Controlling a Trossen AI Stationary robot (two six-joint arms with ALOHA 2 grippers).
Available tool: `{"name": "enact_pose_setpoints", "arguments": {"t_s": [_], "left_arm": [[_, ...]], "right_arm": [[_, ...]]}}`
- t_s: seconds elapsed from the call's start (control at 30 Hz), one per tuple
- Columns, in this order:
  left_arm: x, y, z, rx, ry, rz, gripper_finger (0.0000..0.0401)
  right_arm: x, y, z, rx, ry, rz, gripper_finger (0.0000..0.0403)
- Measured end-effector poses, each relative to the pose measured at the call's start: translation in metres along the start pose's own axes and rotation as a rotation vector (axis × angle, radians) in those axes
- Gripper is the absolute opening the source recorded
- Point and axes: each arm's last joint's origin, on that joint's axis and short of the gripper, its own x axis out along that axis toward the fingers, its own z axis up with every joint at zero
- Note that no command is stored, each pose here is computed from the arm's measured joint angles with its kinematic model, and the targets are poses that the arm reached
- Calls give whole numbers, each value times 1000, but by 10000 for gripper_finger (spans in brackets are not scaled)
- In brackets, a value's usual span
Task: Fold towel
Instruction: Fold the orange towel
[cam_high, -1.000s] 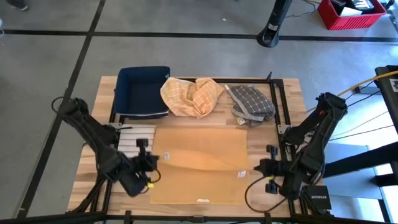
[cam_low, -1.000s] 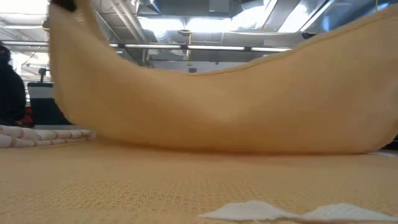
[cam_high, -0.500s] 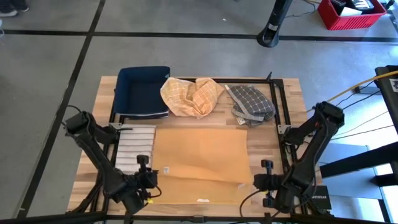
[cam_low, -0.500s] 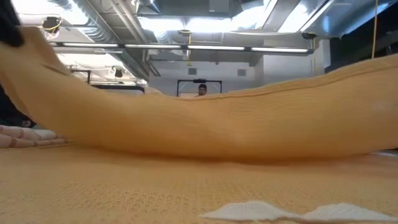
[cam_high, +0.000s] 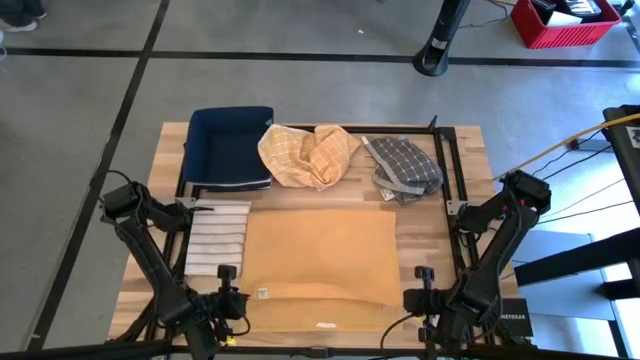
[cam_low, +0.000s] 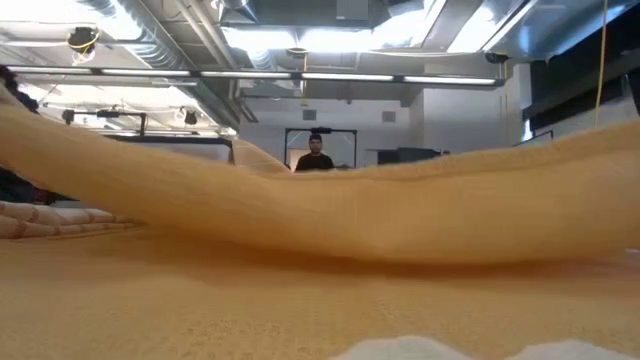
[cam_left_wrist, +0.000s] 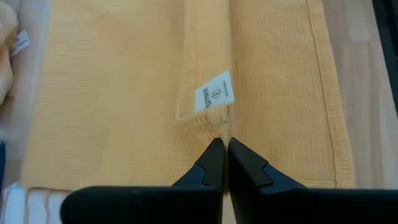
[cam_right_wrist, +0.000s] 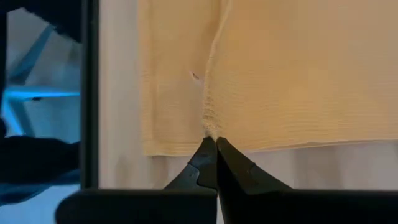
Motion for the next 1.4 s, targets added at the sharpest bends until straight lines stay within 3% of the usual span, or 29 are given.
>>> {"name": "enact_pose_setpoints", "arguments": {"t_s": [0.27, 0.6, 0.83, 1.1, 1.4], "left_arm": [[1, -2, 0, -13, 39, -47, 1], [-13, 1, 0, -45, 36, -103, 1], [6, -4, -19, -27, 105, -133, 1], [7, -6, -19, -19, 98, -151, 1], [17, -16, -24, -80, 111, -295, 1]], "right_arm": [[12, 10, -2, 11, 52, 64, 0], [-9, 12, 3, 67, -1, 173, 0], [15, 24, -4, 53, 56, 182, 0], [33, 31, -9, 40, 102, 185, 0], [41, 35, -11, 41, 111, 191, 0]]}}
